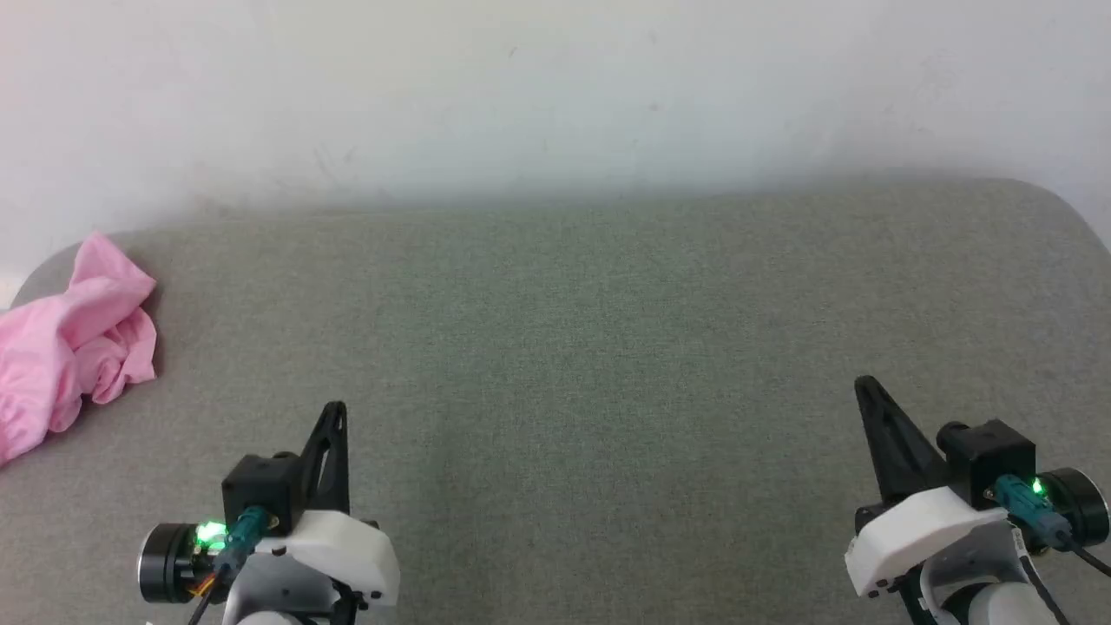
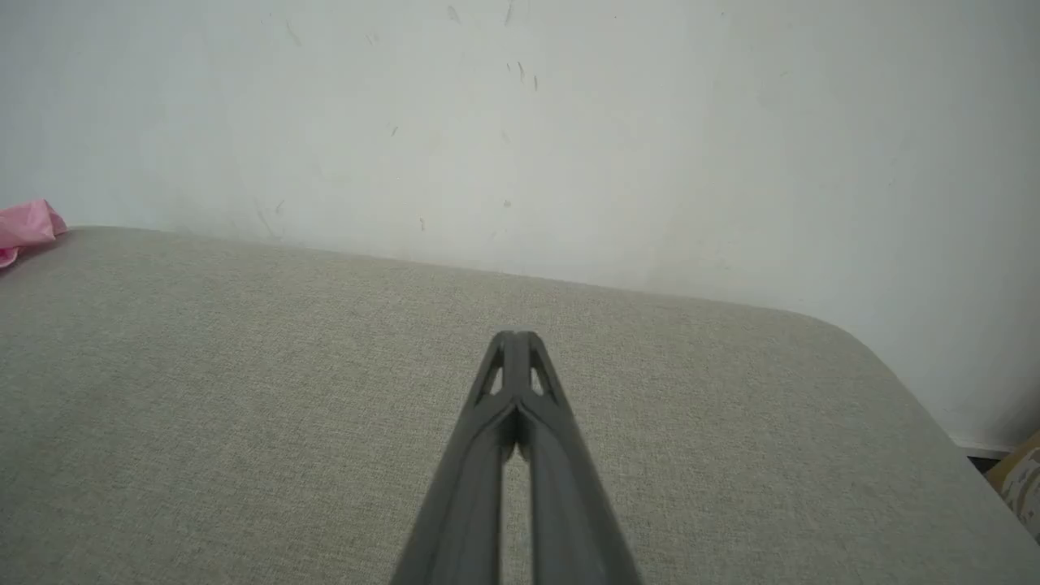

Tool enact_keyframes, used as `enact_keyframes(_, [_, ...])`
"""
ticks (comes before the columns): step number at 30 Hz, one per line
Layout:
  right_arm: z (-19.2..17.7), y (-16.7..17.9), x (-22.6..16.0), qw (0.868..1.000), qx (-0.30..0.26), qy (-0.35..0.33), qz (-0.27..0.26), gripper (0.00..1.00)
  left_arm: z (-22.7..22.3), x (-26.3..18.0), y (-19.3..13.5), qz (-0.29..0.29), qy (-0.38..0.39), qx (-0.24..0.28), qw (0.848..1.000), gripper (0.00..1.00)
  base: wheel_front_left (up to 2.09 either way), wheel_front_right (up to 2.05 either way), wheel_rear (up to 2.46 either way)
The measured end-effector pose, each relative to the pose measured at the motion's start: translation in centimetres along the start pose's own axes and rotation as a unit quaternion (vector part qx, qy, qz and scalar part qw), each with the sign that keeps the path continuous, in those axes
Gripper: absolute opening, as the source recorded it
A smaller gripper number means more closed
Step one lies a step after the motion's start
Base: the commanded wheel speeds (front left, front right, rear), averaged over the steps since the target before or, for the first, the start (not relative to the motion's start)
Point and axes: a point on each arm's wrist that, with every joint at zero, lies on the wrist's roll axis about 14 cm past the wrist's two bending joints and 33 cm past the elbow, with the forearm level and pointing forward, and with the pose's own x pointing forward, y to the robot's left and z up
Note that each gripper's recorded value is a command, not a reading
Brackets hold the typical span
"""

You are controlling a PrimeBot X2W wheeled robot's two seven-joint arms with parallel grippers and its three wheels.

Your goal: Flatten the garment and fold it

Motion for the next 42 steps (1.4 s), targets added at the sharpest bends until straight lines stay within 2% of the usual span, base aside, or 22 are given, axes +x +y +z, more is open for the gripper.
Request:
enact_keyframes(17, [0.0, 0.0, 0.0, 1.0, 0.0, 0.0, 0.0, 0.0, 0.0, 0.0, 0.0, 0.0, 0.0, 0.0, 1.0, 0.0, 0.0, 0.0, 0.0])
enact_keyframes(18, [0.0, 0.01, 0.0, 1.0, 0.0, 0.0, 0.0, 1.0, 0.0, 0.0, 0.0, 0.0, 0.0, 0.0, 1.0, 1.0, 0.0, 0.0, 0.0])
enact_keyframes(19, [-0.01, 0.0, 0.0, 1.0, 0.0, 0.0, 0.0, 0.0, -0.01, 0.0, 0.0, 0.0, 0.0, 0.0, 1.0, 0.0, 0.0, 0.0, 0.0])
enact_keyframes(20, [0.0, -0.01, 0.0, 1.0, 0.0, 0.0, 0.0, 1.0, -0.01, -0.01, 0.0, 0.0, 0.0, 0.0, 1.0, 1.0, 0.0, 0.0, 0.0])
enact_keyframes(42, [0.45, -0.32, 0.57, 1.0, 0.014, -0.019, -0.003, 1.0, 0.17, -0.41, 0.59, 0.025, -0.013, 0.001, 1.0, 1.0, 0.0, 0.0, 0.0])
